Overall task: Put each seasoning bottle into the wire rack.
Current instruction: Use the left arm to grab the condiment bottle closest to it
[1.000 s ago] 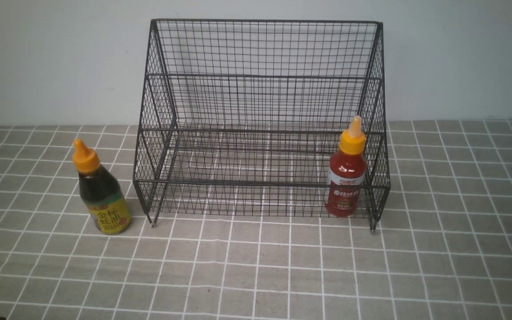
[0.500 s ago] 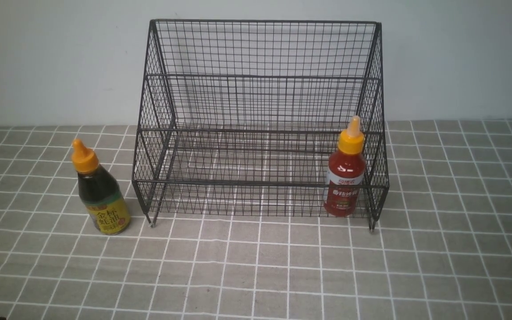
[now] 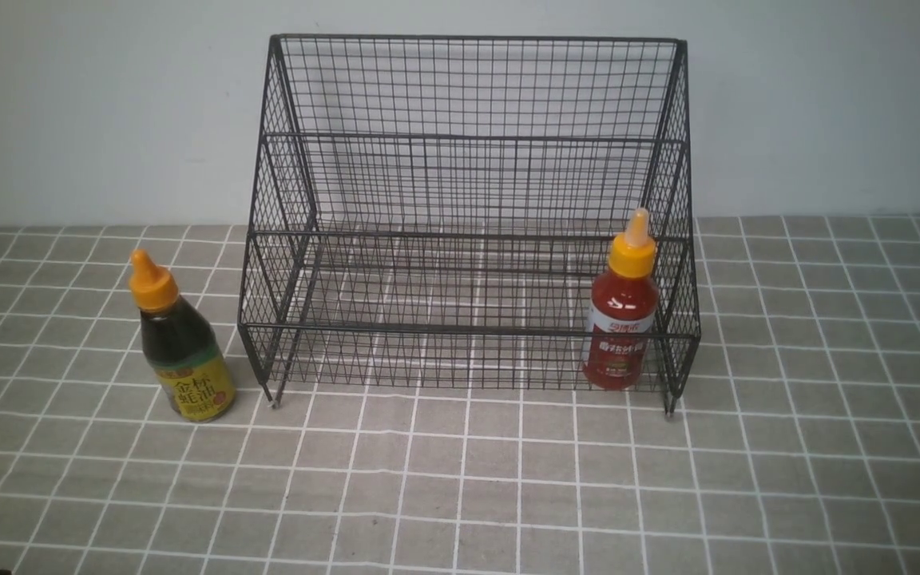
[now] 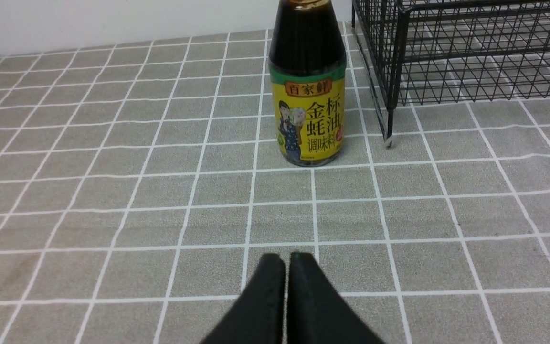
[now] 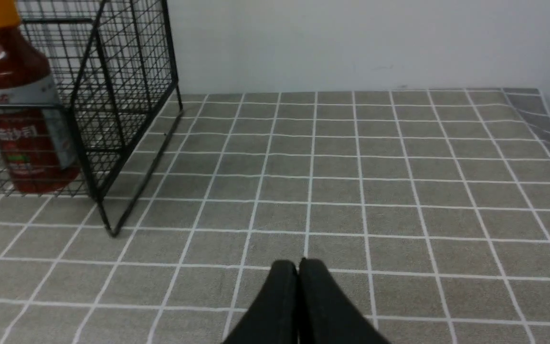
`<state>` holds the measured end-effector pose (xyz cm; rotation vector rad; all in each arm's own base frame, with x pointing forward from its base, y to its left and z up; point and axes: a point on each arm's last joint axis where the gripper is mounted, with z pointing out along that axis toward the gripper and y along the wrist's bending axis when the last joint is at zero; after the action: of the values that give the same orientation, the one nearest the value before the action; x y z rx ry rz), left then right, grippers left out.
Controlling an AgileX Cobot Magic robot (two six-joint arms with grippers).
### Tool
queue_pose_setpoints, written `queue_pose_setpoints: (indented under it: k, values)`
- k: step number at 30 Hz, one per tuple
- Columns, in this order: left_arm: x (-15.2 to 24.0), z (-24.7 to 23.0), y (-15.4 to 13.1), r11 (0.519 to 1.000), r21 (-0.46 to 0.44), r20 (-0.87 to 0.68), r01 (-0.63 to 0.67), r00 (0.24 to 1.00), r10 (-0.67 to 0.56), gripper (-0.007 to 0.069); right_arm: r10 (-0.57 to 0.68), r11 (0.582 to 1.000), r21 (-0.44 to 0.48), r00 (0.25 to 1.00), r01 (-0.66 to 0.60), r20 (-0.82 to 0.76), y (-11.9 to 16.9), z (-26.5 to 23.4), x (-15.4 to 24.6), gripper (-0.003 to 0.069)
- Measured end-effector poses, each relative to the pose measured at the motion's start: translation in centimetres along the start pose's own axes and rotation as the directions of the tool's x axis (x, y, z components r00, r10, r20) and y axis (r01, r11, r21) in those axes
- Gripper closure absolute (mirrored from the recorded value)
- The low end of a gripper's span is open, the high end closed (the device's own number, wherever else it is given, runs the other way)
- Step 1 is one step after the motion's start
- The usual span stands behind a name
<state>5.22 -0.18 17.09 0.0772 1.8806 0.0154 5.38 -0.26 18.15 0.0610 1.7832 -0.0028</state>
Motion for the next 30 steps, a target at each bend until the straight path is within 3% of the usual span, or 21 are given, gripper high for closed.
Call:
queue_pose_setpoints:
  k: [30]
  values:
    - [0.0,0.0,0.0,1.0,0.0,0.0,0.0,1.0,0.0,0.0632,0.003,1.0,0.011,1.0,-0.003,0.005,-0.06,0.01,-0.02,0.0672]
